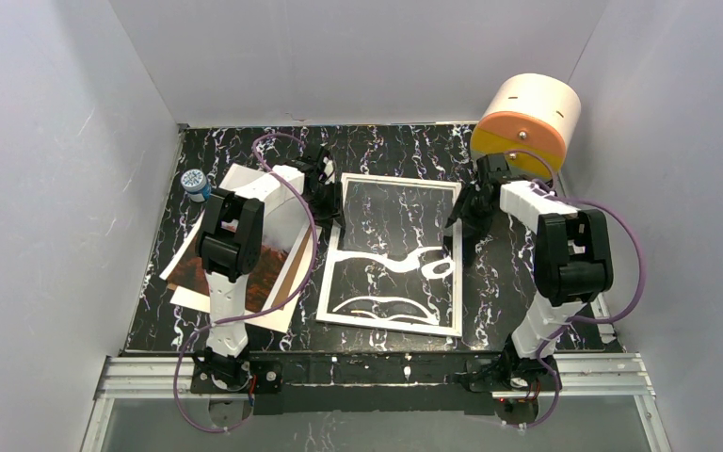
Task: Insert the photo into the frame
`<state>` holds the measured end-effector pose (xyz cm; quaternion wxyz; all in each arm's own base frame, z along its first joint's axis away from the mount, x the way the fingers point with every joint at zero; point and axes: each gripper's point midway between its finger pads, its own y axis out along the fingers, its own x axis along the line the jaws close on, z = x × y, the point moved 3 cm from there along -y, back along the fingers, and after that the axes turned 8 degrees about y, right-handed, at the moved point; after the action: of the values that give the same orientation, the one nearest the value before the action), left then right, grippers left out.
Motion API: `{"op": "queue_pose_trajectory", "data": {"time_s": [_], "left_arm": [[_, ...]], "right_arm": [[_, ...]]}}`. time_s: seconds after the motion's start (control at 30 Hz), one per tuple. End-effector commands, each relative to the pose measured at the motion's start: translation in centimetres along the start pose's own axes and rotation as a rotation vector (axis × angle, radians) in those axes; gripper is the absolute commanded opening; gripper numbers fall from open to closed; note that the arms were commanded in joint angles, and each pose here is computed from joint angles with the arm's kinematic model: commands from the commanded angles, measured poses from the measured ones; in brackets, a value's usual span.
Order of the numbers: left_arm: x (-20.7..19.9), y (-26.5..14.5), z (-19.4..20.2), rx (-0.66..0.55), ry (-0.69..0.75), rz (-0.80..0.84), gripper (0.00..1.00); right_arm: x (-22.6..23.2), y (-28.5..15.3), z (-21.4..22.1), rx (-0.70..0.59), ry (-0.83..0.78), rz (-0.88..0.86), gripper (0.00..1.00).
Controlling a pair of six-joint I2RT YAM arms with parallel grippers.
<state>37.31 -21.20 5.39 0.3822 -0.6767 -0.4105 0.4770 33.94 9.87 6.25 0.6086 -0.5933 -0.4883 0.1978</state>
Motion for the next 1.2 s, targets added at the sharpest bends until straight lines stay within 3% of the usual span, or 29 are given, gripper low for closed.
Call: {"op": "queue_pose_trajectory", "data": {"time_s": [0.0, 0.17, 0.3, 0.53, 0.77, 0.93, 1.17], "left_arm": [[-0.1, -4.1, -2.1, -0.097, -0.016, -0.056, 0.43], [2.1, -9.2, -3.8, -0.215, -0.027, -0.173, 0.62], [4.0, -12.1, -3.6, -0.283, -0.059, -0.237, 0.69], [10.1, -13.0, 0.7, -0.252, -0.214, -0.402, 0.66], [12.6, -11.9, 4.4, -0.196, -0.307, -0.412, 0.57], [13.0, -10.4, 5.9, -0.149, -0.333, -0.385, 0.54], [13.8, -9.1, 7.6, -0.108, -0.357, -0.394, 0.47]], "right_arm": [[2.5, -3.5, -3.5, -0.136, -0.003, -0.028, 0.63], [5.7, -5.8, -3.1, -0.159, -0.024, -0.128, 0.66], [10.9, -5.3, 0.4, -0.058, -0.029, -0.283, 0.66], [22.0, -4.2, 8.7, 0.127, -0.057, -0.496, 0.63], [28.3, -0.4, 16.1, 0.286, -0.086, -0.518, 0.56], [31.1, 2.2, 18.3, 0.251, -0.125, -0.495, 0.54], [32.5, 5.2, 17.3, 0.077, -0.152, -0.438, 0.47]]}}
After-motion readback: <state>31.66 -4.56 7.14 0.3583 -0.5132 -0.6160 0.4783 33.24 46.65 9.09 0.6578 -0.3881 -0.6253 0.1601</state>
